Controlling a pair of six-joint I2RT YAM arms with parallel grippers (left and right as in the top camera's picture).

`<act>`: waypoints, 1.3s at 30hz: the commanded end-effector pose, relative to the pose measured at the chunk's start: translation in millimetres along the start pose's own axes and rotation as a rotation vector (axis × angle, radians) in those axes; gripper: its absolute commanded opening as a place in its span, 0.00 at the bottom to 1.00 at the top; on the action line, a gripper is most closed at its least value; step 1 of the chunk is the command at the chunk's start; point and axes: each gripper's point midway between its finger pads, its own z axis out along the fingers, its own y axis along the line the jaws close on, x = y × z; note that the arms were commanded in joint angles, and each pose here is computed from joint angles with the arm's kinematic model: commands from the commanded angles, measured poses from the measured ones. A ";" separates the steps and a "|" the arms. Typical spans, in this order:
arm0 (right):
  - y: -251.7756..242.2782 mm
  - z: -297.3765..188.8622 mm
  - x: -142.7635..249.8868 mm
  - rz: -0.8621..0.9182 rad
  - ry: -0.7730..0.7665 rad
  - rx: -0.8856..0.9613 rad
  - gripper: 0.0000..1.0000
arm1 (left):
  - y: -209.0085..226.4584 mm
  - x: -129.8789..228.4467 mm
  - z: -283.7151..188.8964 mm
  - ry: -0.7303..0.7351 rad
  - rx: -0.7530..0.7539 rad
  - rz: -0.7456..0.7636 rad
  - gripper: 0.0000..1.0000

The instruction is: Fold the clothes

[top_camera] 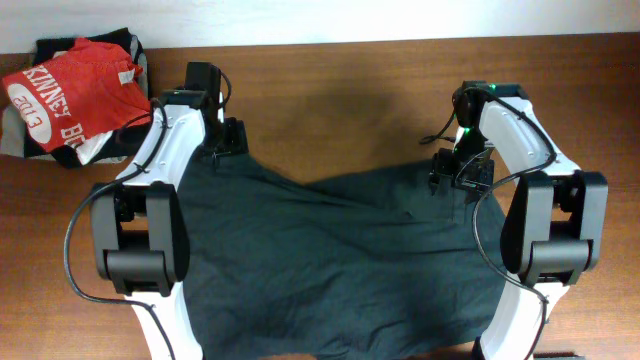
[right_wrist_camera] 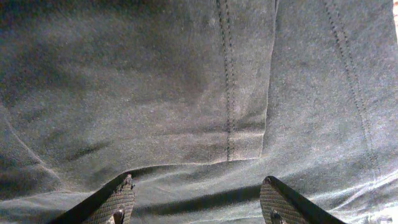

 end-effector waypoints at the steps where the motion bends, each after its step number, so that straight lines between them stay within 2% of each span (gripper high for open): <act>1: -0.4 -3.6 0.1 0.002 -0.015 -0.007 0.69 | -3.6 10.0 20.9 0.050 0.008 0.022 0.79; 5: -0.3 -3.6 -0.3 0.002 -0.017 -0.008 0.69 | -2.5 17.0 36.7 0.084 0.000 0.023 0.77; 7: -0.3 -3.6 -0.5 0.002 -0.017 -0.008 0.69 | -2.7 16.4 37.2 0.082 0.001 0.023 0.66; 9: -0.1 -3.6 -0.8 0.003 -0.019 -0.008 0.69 | -2.3 18.2 40.1 0.089 -0.001 0.023 0.62; 10: 0.0 -3.6 -1.1 0.006 -0.020 -0.009 0.69 | -1.9 20.4 42.6 0.099 -0.003 0.023 0.57; 11: 0.0 -3.6 -1.2 0.006 -0.020 -0.009 0.69 | -1.0 24.8 47.4 0.119 -0.008 0.024 0.44; 13: -0.1 -3.6 -1.3 0.021 -0.021 -0.009 0.69 | 0.3 31.4 56.6 0.147 -0.014 0.024 0.41; 14: 0.1 -3.6 -1.4 0.021 -0.021 -0.009 0.68 | 0.5 32.7 58.0 0.152 -0.015 0.024 0.35; 15: -0.8 -4.3 0.3 0.025 -0.015 -0.008 0.64 | 0.9 32.7 58.0 0.153 -0.016 0.024 0.25; 21: -4.8 -9.0 6.0 0.059 -0.008 0.005 0.73 | 2.9 32.4 58.0 0.151 -0.027 0.024 0.25; 24: -30.4 -9.6 -0.2 0.107 -0.046 0.127 0.74 | 3.1 34.2 57.7 0.158 -0.028 0.025 0.25; 27: -34.3 2.5 3.1 0.161 -0.004 0.053 0.74 | 4.2 34.6 57.7 0.160 -0.028 0.022 0.25; 32: -28.3 33.0 7.4 0.215 0.020 -0.016 0.69 | 4.0 34.8 57.6 0.161 -0.028 0.022 0.25; 39: -27.4 40.7 1.6 0.209 -0.007 -0.026 0.57 | 3.6 35.1 57.6 0.163 -0.026 0.021 0.25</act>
